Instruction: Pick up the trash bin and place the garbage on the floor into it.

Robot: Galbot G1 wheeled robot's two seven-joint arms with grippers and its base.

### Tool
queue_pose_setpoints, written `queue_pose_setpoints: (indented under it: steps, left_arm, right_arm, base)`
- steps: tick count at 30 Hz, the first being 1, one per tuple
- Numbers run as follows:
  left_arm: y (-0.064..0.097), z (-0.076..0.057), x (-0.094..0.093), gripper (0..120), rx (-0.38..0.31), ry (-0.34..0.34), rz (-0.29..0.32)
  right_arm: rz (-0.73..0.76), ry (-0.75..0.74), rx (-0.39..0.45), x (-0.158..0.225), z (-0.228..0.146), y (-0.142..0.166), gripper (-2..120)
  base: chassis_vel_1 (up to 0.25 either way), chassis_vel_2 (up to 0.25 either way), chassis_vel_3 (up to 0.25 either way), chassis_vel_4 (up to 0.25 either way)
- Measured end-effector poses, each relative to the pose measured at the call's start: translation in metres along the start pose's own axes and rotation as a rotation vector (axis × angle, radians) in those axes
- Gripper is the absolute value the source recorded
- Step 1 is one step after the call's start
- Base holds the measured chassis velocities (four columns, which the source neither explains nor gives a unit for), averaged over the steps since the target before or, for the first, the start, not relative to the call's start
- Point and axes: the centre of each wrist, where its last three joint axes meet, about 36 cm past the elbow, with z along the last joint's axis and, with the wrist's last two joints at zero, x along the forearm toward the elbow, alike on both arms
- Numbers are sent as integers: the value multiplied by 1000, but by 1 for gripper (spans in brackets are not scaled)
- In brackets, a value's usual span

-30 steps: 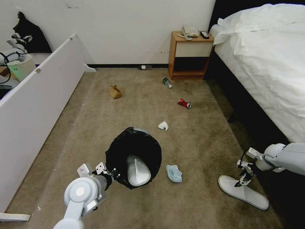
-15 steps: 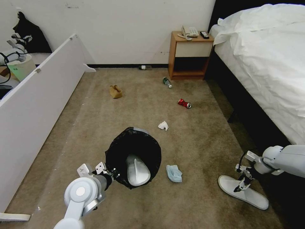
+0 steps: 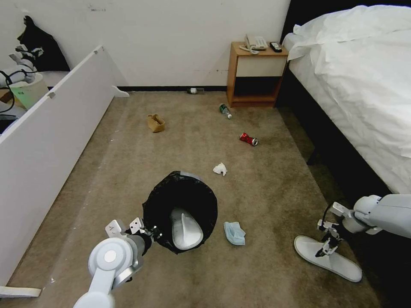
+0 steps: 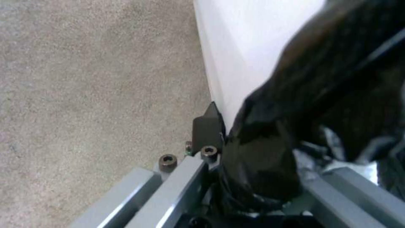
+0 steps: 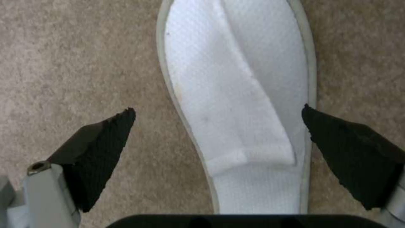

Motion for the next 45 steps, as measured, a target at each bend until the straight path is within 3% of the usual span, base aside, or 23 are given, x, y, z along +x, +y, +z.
queue_pose_setpoints:
  steps: [45]
  left_arm:
    - [7,-3,0,0,-4,-1,1]
  right_arm:
    - [9,34,75,-23,-37,12,100]
  base:
    - [0,0,0,0]
